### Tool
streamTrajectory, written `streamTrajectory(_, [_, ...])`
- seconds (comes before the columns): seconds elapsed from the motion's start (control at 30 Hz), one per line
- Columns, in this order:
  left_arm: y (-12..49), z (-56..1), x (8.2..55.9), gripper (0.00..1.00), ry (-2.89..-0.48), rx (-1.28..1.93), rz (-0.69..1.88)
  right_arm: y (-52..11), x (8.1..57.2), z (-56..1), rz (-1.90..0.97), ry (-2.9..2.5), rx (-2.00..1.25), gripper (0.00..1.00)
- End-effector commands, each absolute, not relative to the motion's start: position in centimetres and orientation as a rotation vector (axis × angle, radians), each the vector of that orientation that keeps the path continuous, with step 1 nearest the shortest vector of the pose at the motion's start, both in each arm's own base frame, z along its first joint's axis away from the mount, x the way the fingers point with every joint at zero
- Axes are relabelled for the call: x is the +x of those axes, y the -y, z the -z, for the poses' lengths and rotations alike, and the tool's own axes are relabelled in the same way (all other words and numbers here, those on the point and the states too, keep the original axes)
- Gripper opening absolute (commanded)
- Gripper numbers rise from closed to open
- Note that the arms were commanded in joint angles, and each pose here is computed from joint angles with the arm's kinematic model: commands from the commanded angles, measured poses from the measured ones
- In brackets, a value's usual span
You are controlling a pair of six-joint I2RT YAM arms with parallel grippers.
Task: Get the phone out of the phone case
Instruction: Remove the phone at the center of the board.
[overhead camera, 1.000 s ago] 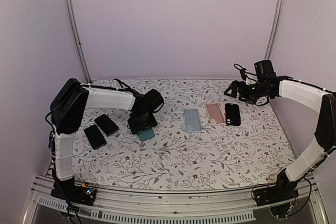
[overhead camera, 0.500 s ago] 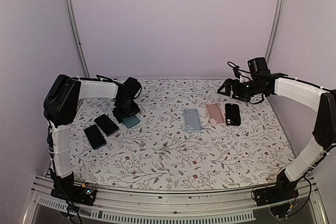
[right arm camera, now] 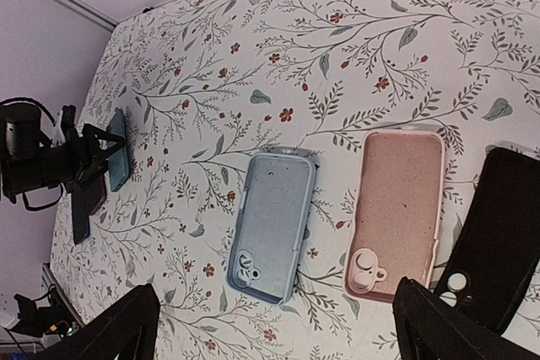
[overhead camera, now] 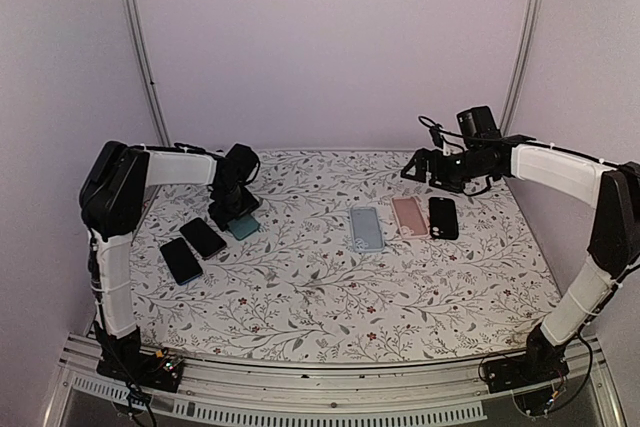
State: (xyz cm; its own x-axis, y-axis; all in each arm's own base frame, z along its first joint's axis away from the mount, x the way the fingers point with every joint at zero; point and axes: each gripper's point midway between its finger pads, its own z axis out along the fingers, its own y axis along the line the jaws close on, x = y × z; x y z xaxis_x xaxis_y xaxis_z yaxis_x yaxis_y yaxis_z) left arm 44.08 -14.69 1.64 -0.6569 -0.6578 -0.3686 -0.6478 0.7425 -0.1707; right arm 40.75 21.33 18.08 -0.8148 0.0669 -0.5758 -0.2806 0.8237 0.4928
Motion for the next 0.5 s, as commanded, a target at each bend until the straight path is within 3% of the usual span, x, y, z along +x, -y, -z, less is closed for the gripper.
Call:
streamTrajectory(0.0, [12.38, 0.6, 42.49, 0.68, -2.581, -1.051, -0.05, -22.08, 41.16, -18.74, -0.767, -2.399, -0.161, 0.99])
streamTrajectory(0.47, [11.56, -0.12, 42.03, 0.72, -2.573, -1.04, -0.063, -22.95, 40.76, -18.61, -0.769, -2.405, -0.174, 0.99])
